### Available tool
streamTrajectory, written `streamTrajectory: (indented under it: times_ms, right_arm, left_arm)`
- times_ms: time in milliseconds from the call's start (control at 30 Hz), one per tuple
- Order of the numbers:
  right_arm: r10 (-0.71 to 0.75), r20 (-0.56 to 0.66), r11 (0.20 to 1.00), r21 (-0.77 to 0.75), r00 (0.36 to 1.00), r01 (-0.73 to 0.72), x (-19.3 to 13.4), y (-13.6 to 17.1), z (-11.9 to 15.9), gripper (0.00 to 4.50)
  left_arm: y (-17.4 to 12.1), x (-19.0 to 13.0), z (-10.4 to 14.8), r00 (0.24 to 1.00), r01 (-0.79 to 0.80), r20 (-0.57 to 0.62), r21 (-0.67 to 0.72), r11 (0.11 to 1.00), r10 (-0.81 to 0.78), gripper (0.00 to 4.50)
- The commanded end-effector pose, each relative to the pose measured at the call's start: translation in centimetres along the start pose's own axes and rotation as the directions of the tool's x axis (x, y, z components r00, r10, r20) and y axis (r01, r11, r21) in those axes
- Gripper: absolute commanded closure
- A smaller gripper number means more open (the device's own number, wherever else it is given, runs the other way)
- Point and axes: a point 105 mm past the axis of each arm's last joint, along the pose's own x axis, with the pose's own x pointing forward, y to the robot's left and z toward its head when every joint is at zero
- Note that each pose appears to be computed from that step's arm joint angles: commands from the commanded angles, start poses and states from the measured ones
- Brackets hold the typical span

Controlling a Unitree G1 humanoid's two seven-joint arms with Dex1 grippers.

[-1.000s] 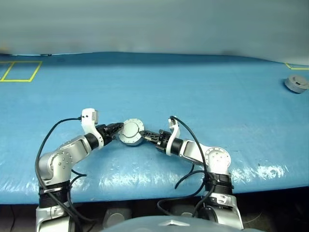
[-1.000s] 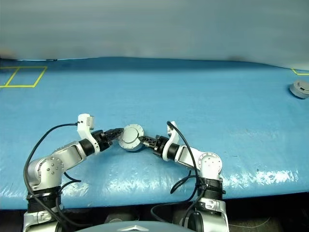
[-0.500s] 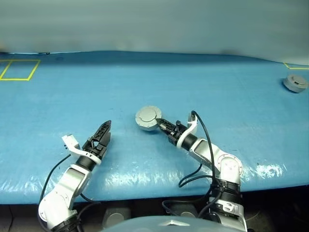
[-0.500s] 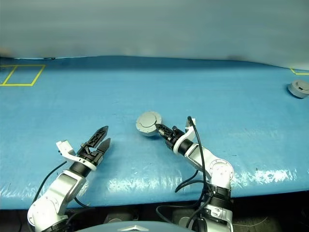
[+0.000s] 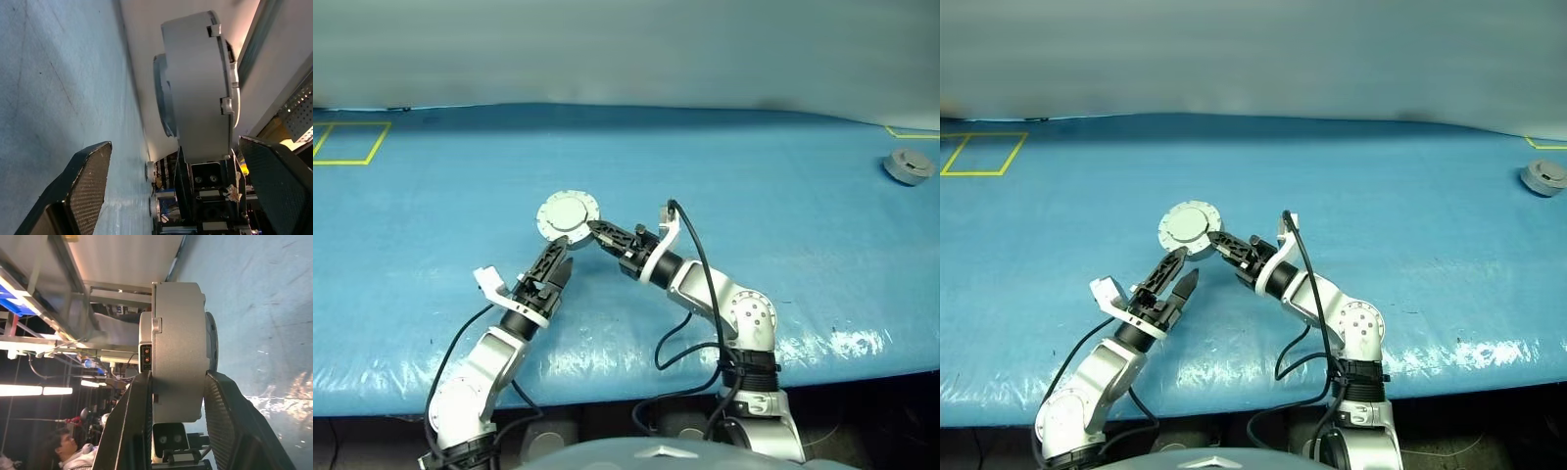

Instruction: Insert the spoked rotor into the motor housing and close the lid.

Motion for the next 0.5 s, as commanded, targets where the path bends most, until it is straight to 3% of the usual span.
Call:
streamTrajectory:
  times_ms: [33,300,500]
  right_arm:
    - [0.155,-0.023,0.986,0.068,0.988,-0.153,0.7,3.0,-2.0,3.38]
    - [0.130,-0.036,0.989,0.075,0.991,-0.127,0.4,2.5,-2.4,3.38]
    - [0.131,-0.034,0.988,0.085,0.991,-0.128,0.3,2.5,-2.6,3.38]
  left_arm:
    - [-1.1,0.6,-0.9,0.994,0.105,0.033,-0.041,0.994,-0.104,0.00]
    - [-2.2,0.6,-0.7,0.979,0.199,0.056,-0.026,0.980,-0.197,0.00]
    - [-1.7,1.4,1.1,0.978,0.151,0.147,-0.025,0.988,-0.146,0.00]
